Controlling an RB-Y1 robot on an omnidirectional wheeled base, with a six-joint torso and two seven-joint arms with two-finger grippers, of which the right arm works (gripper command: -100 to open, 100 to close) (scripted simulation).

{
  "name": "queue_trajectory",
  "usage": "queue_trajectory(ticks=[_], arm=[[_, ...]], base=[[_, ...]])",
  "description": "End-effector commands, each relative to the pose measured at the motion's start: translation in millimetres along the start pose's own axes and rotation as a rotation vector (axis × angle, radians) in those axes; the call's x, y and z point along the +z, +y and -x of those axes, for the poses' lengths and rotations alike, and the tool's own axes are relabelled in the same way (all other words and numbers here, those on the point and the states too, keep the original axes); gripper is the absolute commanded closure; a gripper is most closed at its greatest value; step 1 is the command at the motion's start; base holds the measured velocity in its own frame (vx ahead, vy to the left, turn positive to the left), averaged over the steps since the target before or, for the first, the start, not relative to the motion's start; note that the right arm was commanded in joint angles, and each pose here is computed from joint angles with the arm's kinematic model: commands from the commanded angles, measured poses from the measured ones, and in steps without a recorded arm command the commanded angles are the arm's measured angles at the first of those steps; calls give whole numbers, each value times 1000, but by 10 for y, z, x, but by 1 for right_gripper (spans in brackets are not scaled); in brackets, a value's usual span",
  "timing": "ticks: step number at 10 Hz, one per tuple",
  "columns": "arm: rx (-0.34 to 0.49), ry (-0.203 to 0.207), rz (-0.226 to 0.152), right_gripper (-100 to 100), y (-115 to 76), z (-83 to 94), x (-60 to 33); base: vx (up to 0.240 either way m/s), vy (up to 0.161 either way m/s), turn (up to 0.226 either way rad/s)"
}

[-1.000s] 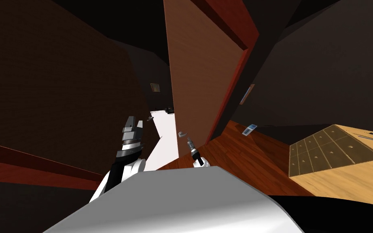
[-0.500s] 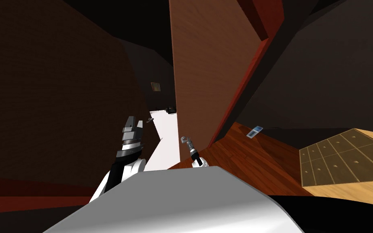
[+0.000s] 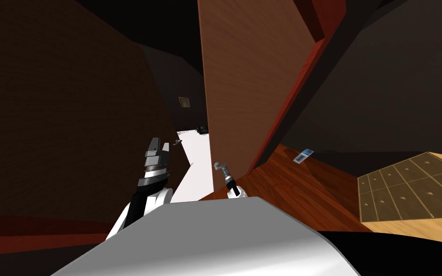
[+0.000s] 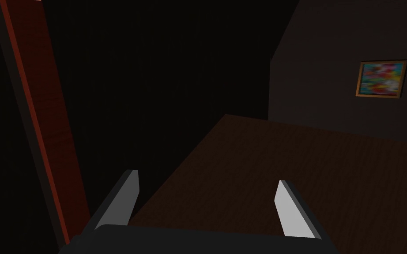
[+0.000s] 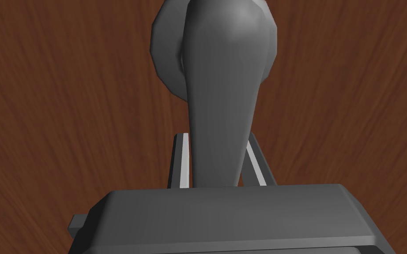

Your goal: Push the door open

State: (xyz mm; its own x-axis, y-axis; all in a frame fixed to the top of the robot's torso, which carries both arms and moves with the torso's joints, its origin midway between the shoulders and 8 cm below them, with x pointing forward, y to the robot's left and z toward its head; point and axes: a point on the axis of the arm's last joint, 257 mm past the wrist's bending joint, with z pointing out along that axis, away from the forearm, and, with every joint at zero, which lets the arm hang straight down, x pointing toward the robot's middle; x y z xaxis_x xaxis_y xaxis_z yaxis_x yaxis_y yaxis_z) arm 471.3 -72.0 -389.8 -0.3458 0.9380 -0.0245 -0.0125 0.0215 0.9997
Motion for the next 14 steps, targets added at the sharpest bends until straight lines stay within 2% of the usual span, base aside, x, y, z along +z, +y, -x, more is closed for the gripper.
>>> queue_trajectory(ticks=[1, 2, 3, 8, 10, 11, 12, 14], arm=[[-1, 0, -8, 100, -39, -4, -32], [-1, 0, -8, 100, -39, -4, -32], [-8, -16, -3, 100, -15, 105, -17], [-22, -62, -9, 100, -35, 375, -55], [-29, -97, -11, 100, -43, 564, -84], [-29, -97, -11, 100, -43, 564, -84], [-33, -127, -12, 100, -45, 709, -108], [-33, -137, -13, 100, -46, 757, -116]], base=[[0, 0, 0], [0, 0, 0], [87, 47, -15], [143, 91, -27], [172, 144, -71], [118, 90, -24], [147, 114, -56], [132, 113, -52]])
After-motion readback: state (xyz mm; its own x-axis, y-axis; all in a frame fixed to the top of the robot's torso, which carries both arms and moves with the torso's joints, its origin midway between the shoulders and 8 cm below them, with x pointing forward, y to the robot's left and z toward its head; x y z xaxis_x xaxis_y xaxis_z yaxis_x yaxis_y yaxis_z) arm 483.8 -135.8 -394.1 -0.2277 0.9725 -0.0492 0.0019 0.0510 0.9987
